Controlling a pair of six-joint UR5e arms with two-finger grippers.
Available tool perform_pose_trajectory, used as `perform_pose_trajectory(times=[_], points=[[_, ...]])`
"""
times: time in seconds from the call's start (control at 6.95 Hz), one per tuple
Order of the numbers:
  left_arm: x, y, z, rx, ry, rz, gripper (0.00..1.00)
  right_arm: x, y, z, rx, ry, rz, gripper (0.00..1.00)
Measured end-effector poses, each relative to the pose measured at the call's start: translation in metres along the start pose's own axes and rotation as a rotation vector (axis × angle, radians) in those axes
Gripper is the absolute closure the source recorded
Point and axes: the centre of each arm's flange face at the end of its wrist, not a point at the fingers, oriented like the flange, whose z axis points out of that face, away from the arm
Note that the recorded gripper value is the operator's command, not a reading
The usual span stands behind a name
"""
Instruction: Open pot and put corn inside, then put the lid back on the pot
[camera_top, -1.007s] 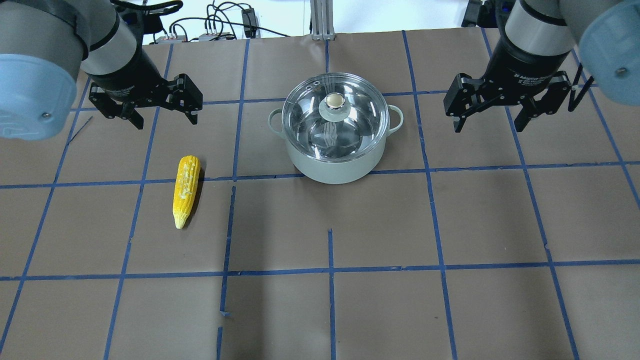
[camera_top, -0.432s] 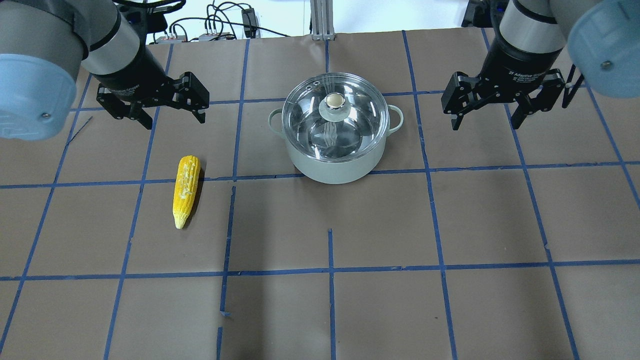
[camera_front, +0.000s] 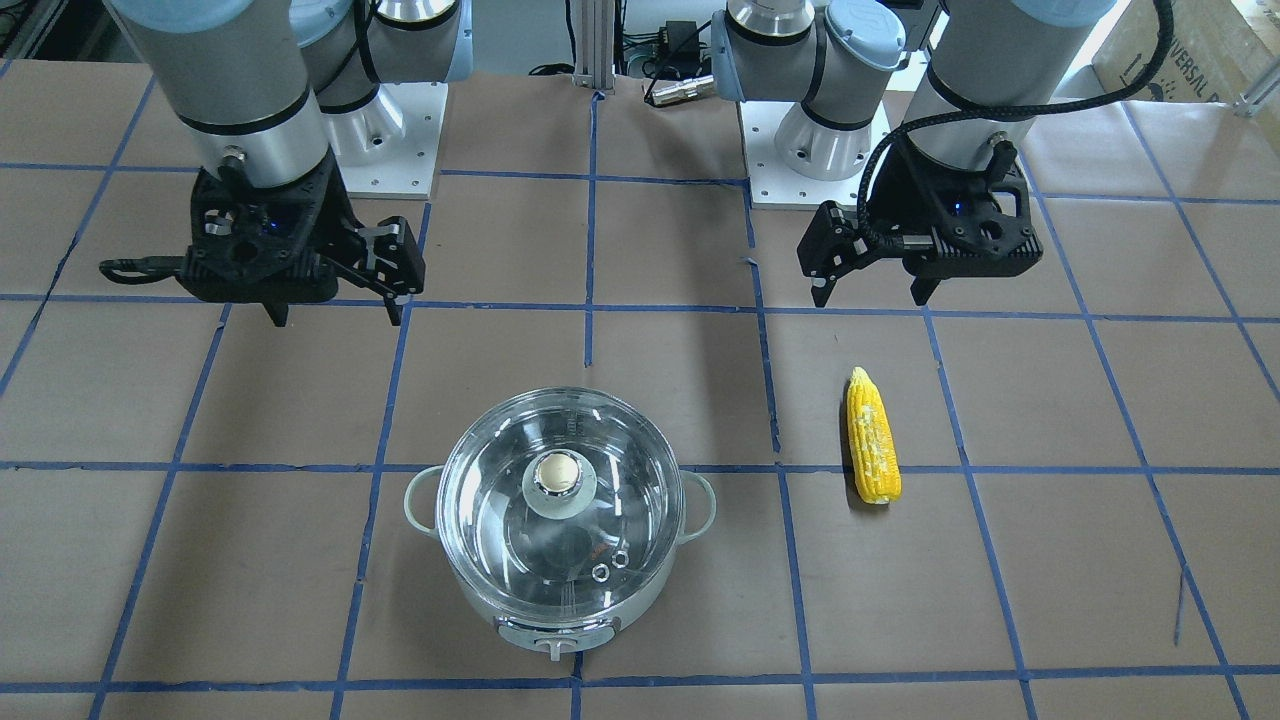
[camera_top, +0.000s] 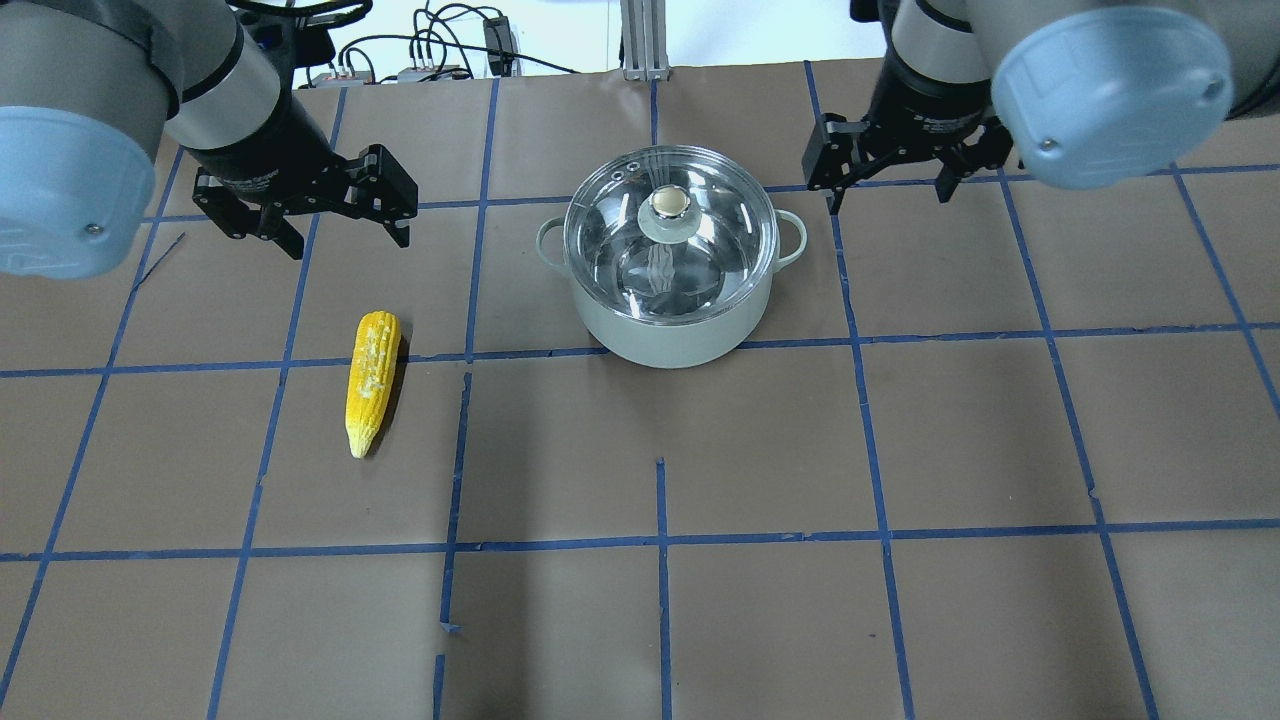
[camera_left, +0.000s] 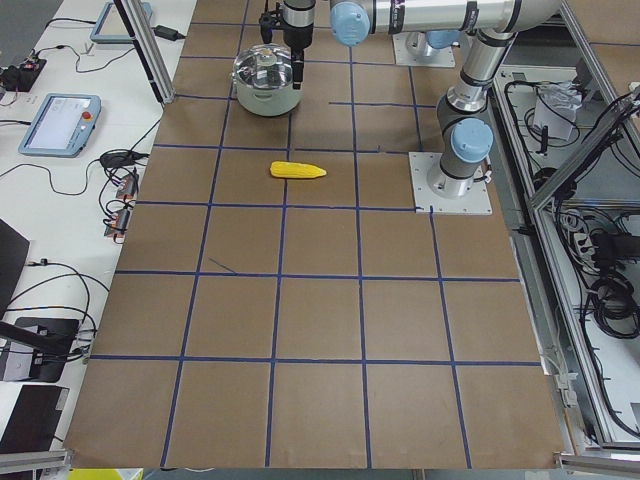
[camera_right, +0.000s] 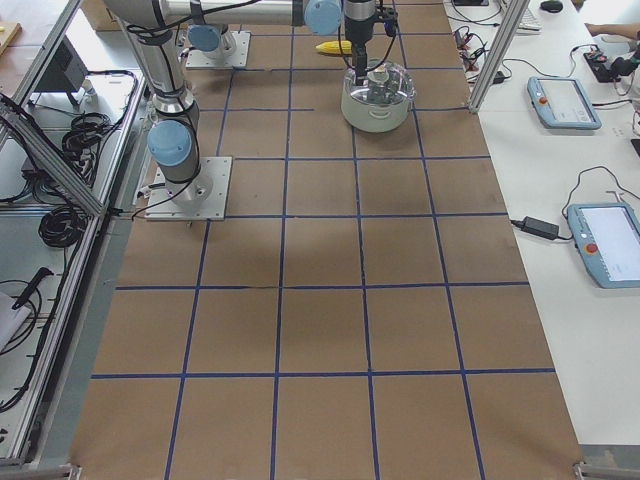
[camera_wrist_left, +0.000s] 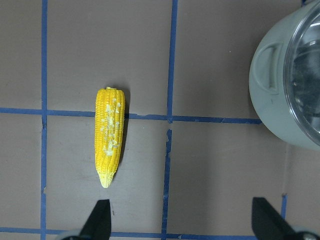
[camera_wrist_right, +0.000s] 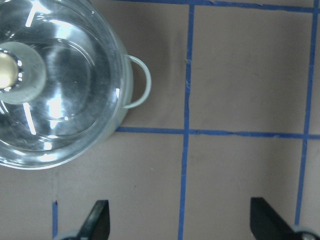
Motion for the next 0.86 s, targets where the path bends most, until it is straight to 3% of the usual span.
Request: perform_pose_trajectory(times=[0.29,0.58,0.86], points=[[0.000,0.001,-0.002,0.003,0.002,-0.008,0.00,-0.058,-0.039,0.005,0.022,-0.016,-0.089,0.01],[0.000,0.002,-0.003,0.004,0.008,-0.011,0.00,-0.101,-0.061,0.047,0.001,-0.070,-0.141,0.01],[0.001,0.003,-0.004,0.004,0.008,-0.013,0.00,-0.123,-0.070,0.073,0.008,-0.089,-0.167,0.00]])
